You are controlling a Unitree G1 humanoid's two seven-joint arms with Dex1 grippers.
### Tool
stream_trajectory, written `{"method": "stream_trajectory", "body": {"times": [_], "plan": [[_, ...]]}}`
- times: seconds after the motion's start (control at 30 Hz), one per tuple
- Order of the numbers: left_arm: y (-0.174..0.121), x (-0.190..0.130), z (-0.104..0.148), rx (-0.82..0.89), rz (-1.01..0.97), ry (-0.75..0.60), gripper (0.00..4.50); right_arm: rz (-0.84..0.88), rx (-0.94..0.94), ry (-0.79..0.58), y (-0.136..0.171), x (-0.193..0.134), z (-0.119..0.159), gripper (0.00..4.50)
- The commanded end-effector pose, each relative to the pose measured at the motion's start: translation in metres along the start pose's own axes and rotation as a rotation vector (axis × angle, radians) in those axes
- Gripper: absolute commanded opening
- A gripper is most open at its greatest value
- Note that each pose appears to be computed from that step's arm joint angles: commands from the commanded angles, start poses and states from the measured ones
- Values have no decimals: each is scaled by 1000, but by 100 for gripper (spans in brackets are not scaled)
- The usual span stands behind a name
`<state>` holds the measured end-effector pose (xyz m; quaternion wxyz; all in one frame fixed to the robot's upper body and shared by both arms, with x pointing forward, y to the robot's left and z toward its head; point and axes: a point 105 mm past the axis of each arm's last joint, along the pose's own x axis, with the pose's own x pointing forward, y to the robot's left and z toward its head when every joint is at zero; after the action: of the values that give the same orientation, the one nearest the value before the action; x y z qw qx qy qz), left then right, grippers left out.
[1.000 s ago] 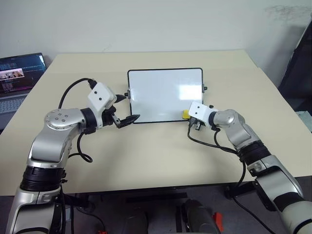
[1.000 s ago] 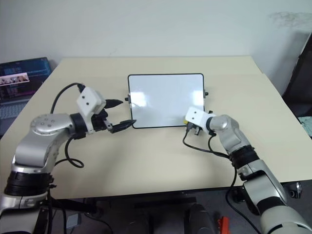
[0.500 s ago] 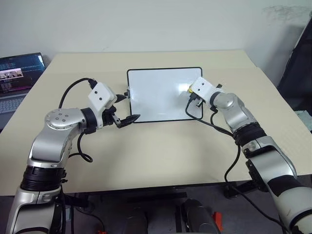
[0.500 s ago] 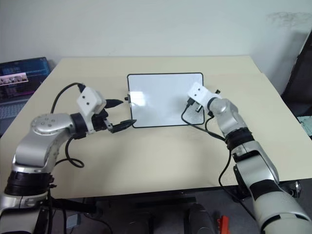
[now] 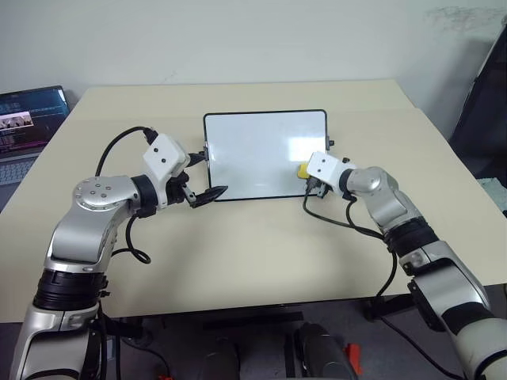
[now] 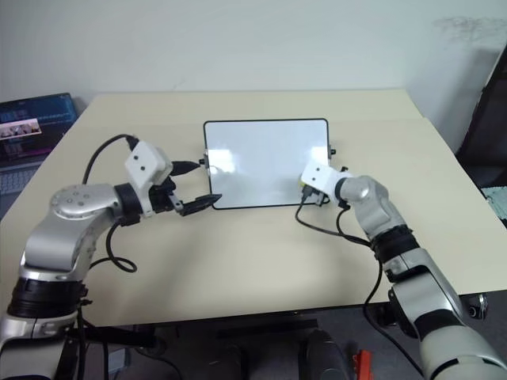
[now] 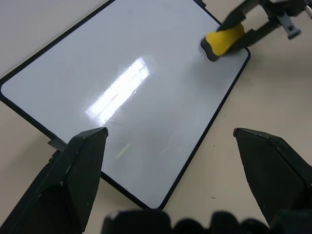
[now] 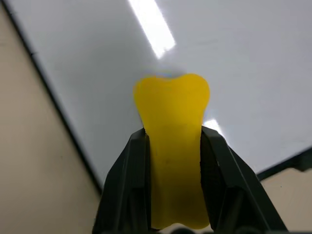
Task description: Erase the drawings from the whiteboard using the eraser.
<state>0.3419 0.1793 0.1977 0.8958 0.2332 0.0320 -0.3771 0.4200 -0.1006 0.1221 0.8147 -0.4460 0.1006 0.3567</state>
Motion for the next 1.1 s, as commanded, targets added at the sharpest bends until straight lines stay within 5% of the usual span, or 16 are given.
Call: {"method": "stream_trajectory", "body": {"times": [0.03,0.23,0.43,0.83,1.1], "plan": [[3,-2,14,45,8,-37,450,65,24,112,16,0,-27,97],[3,-1,15,45,8,-39,450,21,127,-24,-5,-8,-3,97],[6,-8,14,51,15,-26,450,80,131,-116,-23,-49,20,97],[13,-16,12,74,20,4,450,-26,14,-50,-66,-105,14,97],[12,-15,13,74,17,1,450,-42,-6,-96,-73,-106,30,97]]}}
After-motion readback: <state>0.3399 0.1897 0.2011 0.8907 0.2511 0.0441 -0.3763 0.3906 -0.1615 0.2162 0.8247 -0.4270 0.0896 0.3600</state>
